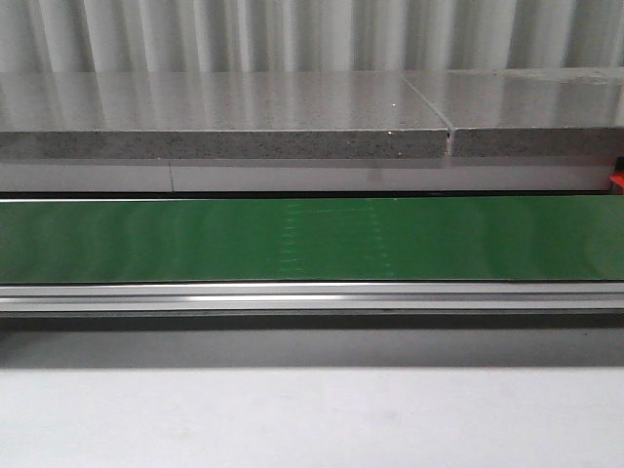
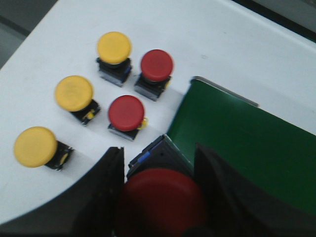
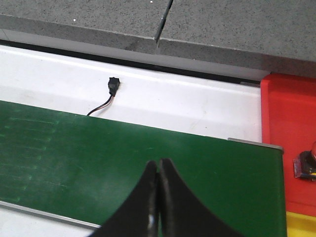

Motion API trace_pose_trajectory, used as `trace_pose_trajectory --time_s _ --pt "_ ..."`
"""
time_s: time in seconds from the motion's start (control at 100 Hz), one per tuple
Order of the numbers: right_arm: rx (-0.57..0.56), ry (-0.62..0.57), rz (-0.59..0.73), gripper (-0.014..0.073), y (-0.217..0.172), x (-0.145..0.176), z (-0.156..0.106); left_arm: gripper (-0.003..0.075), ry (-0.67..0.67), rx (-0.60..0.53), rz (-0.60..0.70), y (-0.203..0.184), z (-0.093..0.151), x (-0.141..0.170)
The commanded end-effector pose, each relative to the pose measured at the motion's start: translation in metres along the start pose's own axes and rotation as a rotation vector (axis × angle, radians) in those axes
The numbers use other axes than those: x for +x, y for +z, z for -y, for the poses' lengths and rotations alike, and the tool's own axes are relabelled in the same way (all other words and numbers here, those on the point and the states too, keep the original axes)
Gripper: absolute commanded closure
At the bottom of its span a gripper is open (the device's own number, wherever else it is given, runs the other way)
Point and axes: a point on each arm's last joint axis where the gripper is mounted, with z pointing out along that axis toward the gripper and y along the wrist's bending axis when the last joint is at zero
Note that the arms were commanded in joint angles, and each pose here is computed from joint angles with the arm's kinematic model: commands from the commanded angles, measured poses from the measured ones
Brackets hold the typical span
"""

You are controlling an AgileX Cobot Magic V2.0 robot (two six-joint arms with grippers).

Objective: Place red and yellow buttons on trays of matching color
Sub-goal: 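Close the left gripper around a red push-button on the table and lift, then lower the red button onto the green belt and open the left gripper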

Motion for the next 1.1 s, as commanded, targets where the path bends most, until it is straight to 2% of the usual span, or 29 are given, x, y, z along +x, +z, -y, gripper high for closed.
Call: trace_pose_trajectory --time_s 0.0,0.26,0.52,0.79,0.83,0.9,0.97,1.09 --pt "0.018 -0.007 0.092 0.0687 -0.008 -0.013 0.000 0.0741 0.078 0.052 0.059 -0.013 0.019 -0.016" --pt "0.018 -0.007 0.092 0.0687 -0.008 -0.013 0.000 0.0741 0.195 0.082 -0.127 0.023 0.052 -0.021" --pt "0.018 -0.007 0.092 0.0687 -0.008 -0.013 0.000 0.0741 0.220 0.055 -0.221 0.056 0.055 -0.015" --pt "0.018 -0.007 0.092 0.0687 -0.008 -0.013 0.000 0.0729 0.248 0.045 -0.271 0.068 0.054 -0.010" --pt "0.018 -0.007 0.092 0.0687 -0.008 -0.013 0.000 0.0707 0.249 0.046 -0.274 0.069 0.054 -0.010" --pt "0.018 -0.007 0.092 0.0687 -0.008 -0.013 0.000 0.0616 0.265 0.051 -0.274 0.069 0.055 -0.010" --pt "0.018 -0.007 0.092 0.0687 -0.008 -0.013 0.000 0.0478 0.266 0.057 -0.273 0.068 0.055 -0.011" --pt "0.018 -0.007 0.092 0.0687 -0.008 -0.013 0.000 0.0195 0.268 0.058 -0.272 0.068 0.056 -0.012"
